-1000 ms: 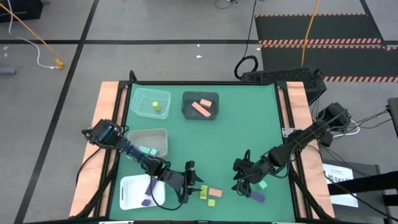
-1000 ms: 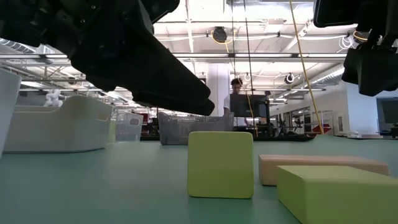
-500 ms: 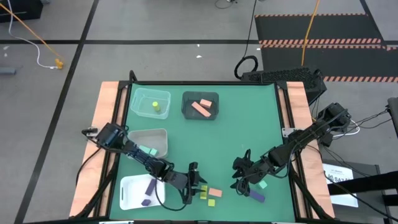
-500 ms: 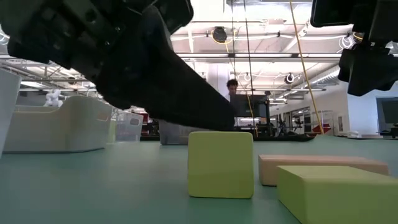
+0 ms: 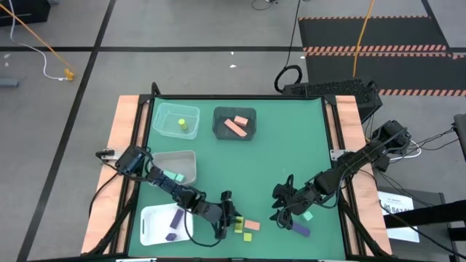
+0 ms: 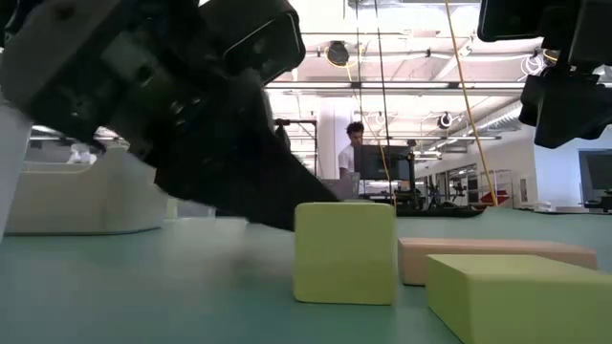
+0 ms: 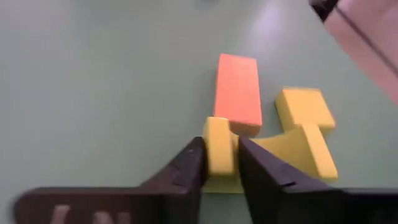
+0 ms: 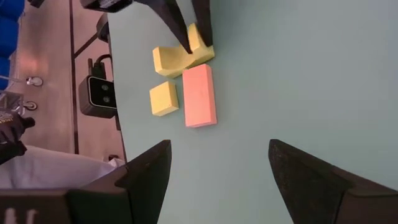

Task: Sort & place blocks by color
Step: Put the left green block into the transparent bin

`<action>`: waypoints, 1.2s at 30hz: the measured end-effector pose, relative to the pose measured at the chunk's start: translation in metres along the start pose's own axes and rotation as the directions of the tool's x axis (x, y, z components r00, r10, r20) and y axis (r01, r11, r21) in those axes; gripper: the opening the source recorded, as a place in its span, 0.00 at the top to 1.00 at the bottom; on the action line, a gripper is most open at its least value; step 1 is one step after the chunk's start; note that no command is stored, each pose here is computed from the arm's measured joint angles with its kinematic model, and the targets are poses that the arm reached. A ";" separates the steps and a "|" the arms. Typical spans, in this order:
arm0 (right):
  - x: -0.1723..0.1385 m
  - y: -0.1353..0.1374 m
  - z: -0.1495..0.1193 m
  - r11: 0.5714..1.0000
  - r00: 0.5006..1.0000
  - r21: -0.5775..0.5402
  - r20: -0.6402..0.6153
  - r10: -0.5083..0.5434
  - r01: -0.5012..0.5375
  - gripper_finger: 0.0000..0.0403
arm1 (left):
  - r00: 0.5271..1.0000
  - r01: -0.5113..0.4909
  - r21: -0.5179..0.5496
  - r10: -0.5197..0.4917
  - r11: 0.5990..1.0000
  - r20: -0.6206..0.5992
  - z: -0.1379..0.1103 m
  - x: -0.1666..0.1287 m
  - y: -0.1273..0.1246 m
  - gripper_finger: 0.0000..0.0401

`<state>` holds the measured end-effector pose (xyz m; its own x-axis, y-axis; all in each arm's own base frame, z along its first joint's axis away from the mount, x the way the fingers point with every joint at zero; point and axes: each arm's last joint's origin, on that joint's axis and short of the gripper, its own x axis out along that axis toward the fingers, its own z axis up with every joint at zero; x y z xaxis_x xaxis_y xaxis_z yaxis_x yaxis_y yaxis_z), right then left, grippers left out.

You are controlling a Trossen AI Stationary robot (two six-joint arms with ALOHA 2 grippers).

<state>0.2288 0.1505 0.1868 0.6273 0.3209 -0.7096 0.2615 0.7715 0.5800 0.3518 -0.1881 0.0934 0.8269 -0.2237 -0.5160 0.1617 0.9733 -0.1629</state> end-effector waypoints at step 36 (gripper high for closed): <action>-0.003 -0.010 0.017 0.937 0.891 -0.157 0.391 -0.231 0.311 0.36 | 0.681 -0.438 -0.114 0.412 0.892 0.605 0.172 -0.160 0.045 0.89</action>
<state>0.2370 0.1329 0.1898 0.7853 -0.1066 -0.6098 0.3252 0.9092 0.2598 0.3198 -0.0995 0.3130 0.9558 0.2798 0.0903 -0.2796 0.9600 -0.0155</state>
